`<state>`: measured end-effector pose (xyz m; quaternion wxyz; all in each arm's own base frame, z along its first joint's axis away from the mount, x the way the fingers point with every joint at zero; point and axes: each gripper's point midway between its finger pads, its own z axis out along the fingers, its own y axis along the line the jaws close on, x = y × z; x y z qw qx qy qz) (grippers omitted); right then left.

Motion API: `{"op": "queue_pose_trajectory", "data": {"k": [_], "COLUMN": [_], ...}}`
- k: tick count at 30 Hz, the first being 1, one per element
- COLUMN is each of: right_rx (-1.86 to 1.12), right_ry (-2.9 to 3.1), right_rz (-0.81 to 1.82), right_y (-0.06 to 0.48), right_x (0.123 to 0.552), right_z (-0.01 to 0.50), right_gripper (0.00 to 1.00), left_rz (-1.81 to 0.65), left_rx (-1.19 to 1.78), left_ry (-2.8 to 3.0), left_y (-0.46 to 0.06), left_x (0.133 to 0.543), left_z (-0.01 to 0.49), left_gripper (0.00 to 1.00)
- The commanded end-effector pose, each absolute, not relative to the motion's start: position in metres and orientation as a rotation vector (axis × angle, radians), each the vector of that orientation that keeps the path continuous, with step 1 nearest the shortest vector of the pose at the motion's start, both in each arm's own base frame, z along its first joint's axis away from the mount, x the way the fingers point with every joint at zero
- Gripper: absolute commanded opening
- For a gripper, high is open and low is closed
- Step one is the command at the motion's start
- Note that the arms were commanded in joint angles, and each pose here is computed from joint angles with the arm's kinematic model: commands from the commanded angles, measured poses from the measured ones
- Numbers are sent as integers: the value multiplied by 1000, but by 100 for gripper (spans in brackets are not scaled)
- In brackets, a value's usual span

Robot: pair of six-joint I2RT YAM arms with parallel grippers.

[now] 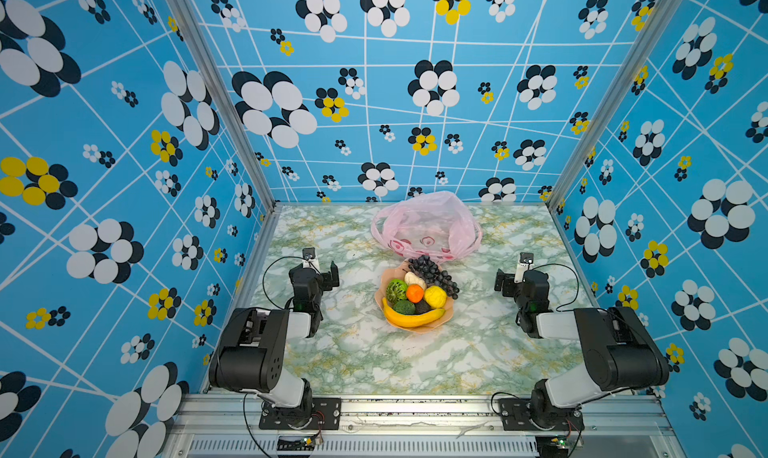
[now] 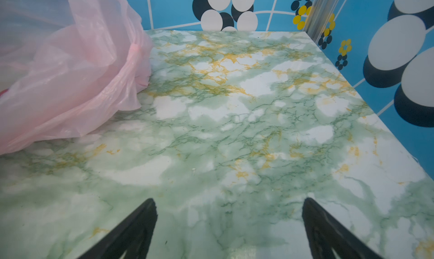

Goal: Take fruits out of the plastic bag
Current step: Reset both arms

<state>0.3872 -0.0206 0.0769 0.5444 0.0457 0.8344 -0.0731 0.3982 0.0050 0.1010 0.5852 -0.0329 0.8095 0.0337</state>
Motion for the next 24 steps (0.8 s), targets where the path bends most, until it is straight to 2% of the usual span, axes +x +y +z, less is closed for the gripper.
{"op": "queue_pose_trajectory", "data": {"k": [1,24], "right_rx": [164,163], "right_ry": [1895,1898], "right_rz": [-180,-170], "right_y": [-27,-26], "right_x": [394,394], "right_z": [95,95], "right_gripper": [99,99], "left_rz": [78,78], "left_rx": [-56,-56], "left_ry": [1891,1892], "left_y": [4,4], "left_x": [397,396], "left_z": [97,97], "left_gripper": [99,99]}}
